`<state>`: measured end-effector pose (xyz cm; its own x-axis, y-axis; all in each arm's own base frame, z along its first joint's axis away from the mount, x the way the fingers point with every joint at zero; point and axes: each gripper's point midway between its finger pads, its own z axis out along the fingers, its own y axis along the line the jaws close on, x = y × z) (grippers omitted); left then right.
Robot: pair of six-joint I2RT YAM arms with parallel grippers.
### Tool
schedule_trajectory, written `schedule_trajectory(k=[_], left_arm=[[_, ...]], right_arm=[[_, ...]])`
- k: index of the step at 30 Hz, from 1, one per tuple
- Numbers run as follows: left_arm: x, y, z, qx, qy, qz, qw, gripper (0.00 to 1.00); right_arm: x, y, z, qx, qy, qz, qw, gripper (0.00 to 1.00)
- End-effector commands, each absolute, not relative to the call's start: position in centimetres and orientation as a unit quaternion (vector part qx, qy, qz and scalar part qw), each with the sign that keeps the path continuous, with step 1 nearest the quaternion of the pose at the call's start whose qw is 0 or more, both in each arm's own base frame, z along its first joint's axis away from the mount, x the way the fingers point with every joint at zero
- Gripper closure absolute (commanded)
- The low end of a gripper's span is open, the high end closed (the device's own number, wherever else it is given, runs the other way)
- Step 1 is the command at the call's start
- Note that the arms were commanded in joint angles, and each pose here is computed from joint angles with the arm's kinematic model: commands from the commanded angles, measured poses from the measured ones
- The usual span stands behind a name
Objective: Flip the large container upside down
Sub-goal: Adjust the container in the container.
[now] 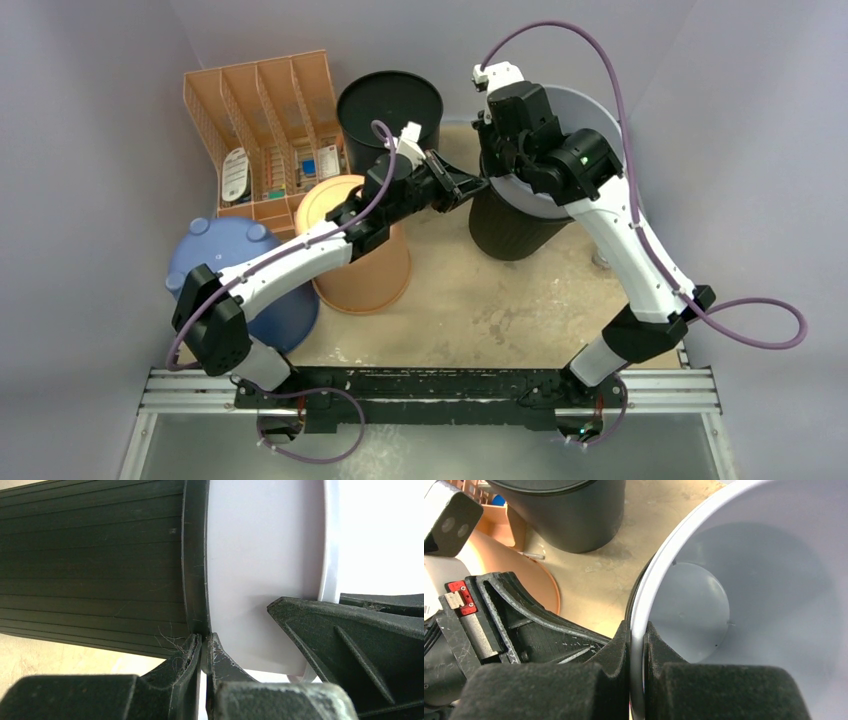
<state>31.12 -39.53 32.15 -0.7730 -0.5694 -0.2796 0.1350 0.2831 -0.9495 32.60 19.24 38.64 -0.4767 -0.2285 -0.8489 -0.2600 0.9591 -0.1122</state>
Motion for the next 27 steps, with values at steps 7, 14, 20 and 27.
schedule_trajectory(k=[7, 14, 20, 27], left_arm=[[31.1, -35.4, 20.4, -0.158, 0.840, -0.424, 0.300, 0.97], [30.5, -34.2, 22.6, -0.157, 0.806, -0.459, 0.341, 0.77], [29.4, -34.0, 23.0, -0.151, 0.793, -0.485, 0.337, 0.53], [29.4, -33.5, 25.5, -0.157, 0.773, -0.504, 0.350, 0.49]], right_arm=[[30.6, 20.8, 49.0, -0.164, 0.756, 0.114, 0.623, 1.00], [29.3, 19.9, 46.9, -0.192, 0.763, 0.102, 0.609, 1.00], [28.0, 19.5, 46.3, -0.213, 0.757, 0.113, 0.608, 1.00], [27.3, 18.8, 45.1, -0.240, 0.758, 0.097, 0.599, 1.00]])
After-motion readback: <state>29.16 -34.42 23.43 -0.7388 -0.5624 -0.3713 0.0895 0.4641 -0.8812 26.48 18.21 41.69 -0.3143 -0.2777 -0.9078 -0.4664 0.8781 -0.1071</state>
